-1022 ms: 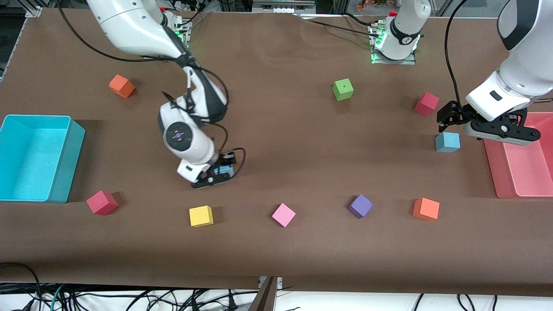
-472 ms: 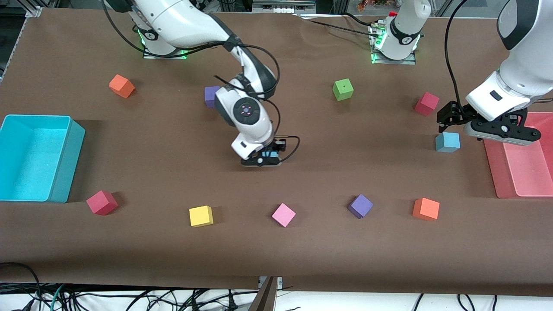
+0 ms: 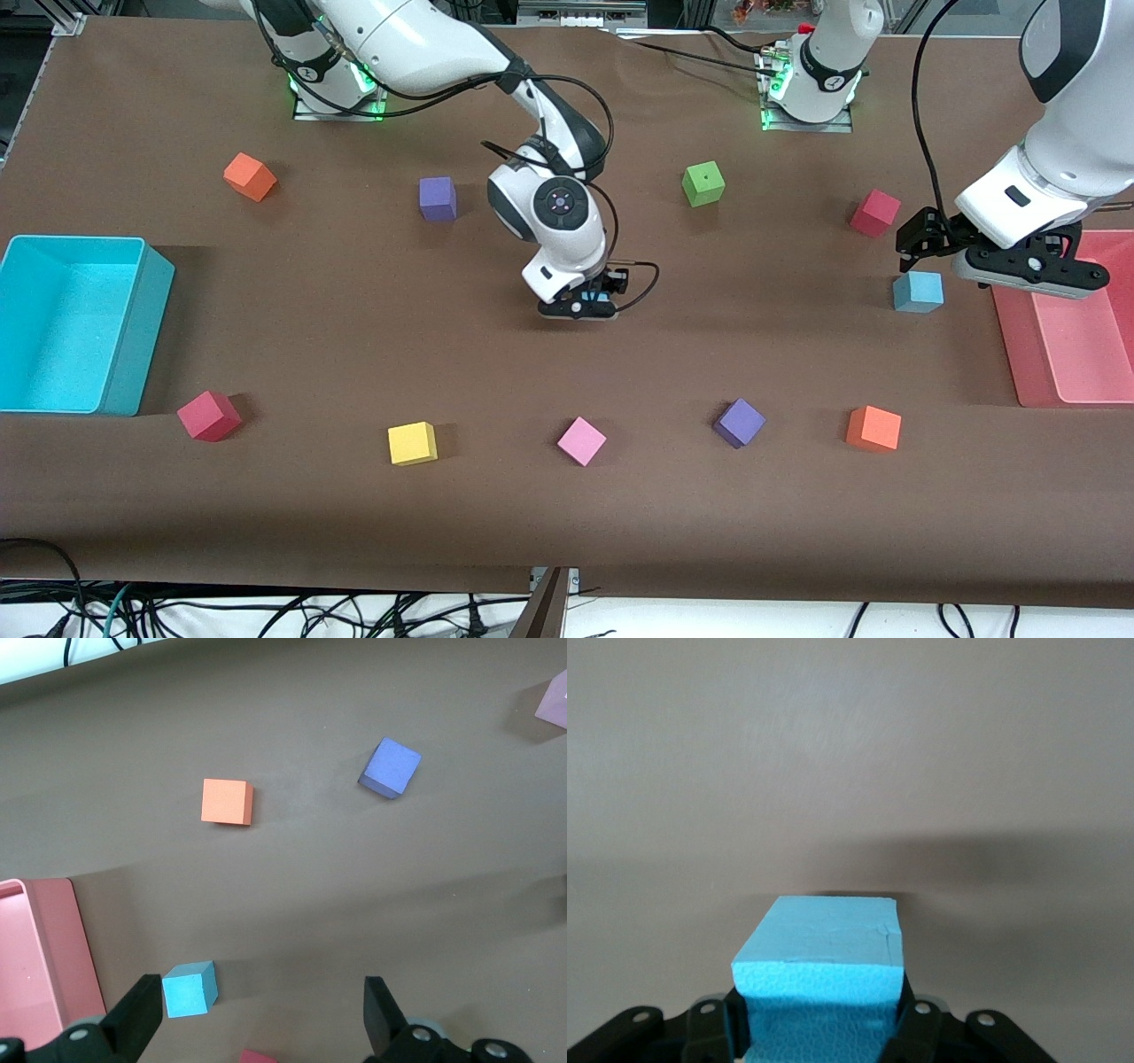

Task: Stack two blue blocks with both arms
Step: 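Carry the light blue cube toward the table middle and set it down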

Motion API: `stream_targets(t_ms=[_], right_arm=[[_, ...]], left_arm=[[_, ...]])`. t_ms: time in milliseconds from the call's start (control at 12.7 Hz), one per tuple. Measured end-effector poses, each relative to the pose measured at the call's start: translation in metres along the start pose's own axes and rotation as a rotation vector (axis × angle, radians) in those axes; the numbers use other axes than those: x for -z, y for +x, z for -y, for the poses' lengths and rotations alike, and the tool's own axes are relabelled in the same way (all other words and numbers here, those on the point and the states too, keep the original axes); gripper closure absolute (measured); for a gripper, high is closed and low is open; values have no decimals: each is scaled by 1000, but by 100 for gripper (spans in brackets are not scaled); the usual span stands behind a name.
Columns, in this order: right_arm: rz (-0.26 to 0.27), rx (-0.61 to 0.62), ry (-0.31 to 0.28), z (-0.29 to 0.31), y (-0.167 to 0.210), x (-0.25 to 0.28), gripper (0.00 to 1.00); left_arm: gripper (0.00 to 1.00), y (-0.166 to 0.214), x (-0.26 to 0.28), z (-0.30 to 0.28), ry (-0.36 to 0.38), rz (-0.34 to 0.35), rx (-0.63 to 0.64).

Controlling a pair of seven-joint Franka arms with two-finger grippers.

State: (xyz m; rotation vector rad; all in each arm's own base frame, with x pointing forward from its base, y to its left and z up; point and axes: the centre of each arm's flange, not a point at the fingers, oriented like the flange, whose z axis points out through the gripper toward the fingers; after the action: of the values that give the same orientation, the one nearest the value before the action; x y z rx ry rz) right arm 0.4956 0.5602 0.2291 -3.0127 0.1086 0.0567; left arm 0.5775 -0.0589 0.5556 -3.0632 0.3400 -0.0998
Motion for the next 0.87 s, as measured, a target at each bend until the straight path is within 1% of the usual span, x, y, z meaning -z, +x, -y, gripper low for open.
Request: stream_targets(t_ms=[236,393,472,629,708,865], right_arm=[[3,-16,2,15,-22,-19,43],[2,-13,2,19,-29,-30,43],[-3,-7,-2,18,-29,-31,37],[-35,15,-14,18,-23,-25,13],[-40,34,-23,17,-19,-21,2],[-18,142,-68,13,-9,-2,0]], left_arm=[[0,0,0,1,0,0,1],[0,0,-1,3,0,2,5],[0,0,-2,4,0,4,7],[0,0,-7,8,-1,13,16],[0,0,-11,16,-1,20,29],[0,0,-16,24,-1,28,44]])
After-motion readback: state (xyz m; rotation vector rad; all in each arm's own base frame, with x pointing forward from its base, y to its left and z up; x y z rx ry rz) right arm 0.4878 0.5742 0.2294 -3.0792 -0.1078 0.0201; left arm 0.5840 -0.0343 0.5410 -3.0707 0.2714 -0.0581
